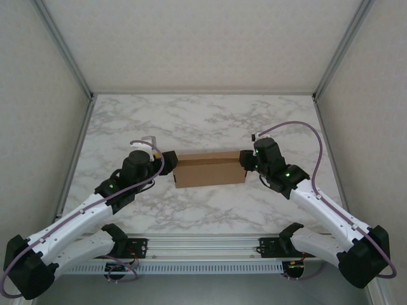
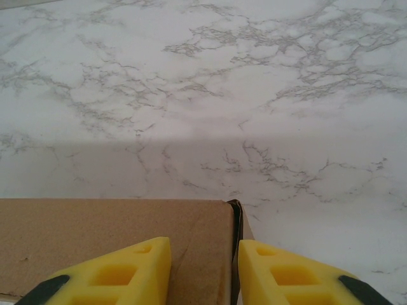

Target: Fold the paper box

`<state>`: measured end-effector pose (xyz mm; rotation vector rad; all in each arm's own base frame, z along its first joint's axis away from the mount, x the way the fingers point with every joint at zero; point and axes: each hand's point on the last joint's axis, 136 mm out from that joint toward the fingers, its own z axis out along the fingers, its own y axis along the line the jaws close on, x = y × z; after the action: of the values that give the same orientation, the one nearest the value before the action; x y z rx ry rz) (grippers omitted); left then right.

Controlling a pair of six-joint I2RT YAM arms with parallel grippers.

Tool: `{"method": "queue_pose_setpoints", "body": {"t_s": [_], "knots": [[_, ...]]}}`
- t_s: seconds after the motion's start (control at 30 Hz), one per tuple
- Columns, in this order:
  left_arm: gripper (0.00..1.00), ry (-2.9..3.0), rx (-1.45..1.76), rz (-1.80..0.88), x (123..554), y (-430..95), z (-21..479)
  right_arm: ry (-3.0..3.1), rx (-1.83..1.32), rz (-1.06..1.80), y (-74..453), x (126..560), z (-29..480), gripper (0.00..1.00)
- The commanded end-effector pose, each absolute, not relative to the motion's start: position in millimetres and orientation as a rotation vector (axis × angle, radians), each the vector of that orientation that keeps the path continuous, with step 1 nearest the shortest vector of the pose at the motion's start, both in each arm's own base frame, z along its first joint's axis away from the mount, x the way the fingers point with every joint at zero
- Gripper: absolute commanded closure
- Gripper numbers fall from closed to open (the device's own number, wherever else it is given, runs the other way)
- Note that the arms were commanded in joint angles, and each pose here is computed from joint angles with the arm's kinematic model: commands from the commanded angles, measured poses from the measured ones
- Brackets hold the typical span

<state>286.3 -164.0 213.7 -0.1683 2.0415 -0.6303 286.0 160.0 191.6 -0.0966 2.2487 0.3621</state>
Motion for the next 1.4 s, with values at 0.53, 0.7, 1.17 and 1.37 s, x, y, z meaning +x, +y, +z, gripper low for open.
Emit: {"method": "queue_pose_setpoints", "body": {"t_s": [0.53,0.7,1.17,1.37], "knots": [[0.46,2.208,-0.341,-0.701,262,-157,120,2.415,-0.074,0.303,148,267,139,0.67],[0.50,2.231,-0.327,-0.668,261,-155,115,2.436,-0.075,0.356,152,262,141,0.65],[0.51,2.239,-0.309,-0.628,263,-152,115,2.413,-0.066,0.569,154,265,172,0.64],[0.53,2.240,-0.304,-0.616,262,-151,116,2.488,0.049,0.545,146,258,134,0.74]]}}
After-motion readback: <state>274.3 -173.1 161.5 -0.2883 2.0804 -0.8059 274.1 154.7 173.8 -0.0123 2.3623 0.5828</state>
